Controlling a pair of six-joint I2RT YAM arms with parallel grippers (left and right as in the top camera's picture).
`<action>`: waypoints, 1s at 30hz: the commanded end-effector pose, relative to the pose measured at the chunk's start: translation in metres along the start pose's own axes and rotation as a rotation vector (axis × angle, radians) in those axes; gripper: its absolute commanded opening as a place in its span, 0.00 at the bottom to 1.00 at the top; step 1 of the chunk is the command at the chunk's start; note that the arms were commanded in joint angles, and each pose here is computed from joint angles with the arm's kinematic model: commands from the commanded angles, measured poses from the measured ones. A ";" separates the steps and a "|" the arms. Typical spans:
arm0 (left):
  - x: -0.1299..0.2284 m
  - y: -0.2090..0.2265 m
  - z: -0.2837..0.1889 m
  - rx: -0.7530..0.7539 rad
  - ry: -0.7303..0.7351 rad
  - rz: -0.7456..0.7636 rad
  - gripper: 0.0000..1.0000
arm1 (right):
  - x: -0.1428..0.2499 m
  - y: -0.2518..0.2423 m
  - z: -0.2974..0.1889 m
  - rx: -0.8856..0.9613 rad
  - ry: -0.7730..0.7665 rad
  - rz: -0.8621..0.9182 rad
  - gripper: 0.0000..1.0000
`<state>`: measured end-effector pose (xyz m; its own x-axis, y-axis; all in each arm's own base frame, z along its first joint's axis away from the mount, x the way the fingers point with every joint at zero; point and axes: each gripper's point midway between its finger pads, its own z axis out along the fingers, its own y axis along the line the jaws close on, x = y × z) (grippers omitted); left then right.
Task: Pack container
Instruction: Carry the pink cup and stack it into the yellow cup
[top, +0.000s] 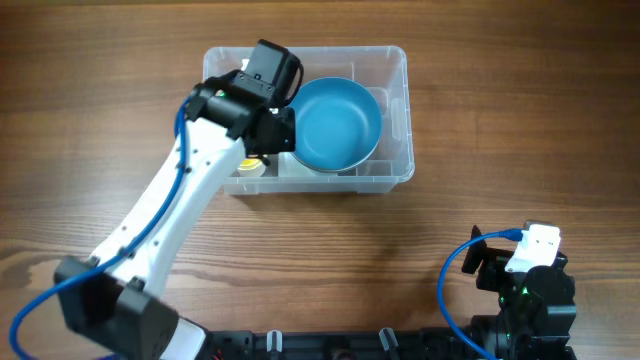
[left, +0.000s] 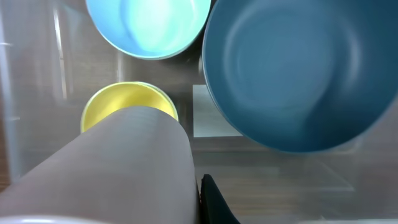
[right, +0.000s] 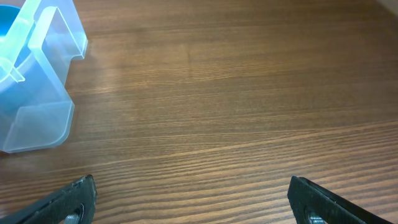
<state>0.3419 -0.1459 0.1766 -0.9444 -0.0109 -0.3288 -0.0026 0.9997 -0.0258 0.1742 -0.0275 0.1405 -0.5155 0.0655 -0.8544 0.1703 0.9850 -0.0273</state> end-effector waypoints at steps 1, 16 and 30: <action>-0.003 0.010 0.018 -0.032 0.031 -0.047 0.04 | -0.003 -0.001 -0.002 0.005 -0.011 -0.011 1.00; -0.005 0.018 0.028 -0.039 0.053 -0.082 0.36 | -0.003 -0.001 -0.002 0.005 -0.011 -0.011 1.00; -0.056 0.126 -0.061 -0.041 -0.246 -0.385 0.66 | -0.003 -0.001 -0.002 0.005 -0.011 -0.010 1.00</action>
<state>0.3764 -0.0647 0.1963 -0.8760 -0.2641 -0.4035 -0.2524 0.9640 -0.0830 0.1742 -0.0275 0.1405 -0.5155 0.0655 -0.8544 0.1703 0.9850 -0.0273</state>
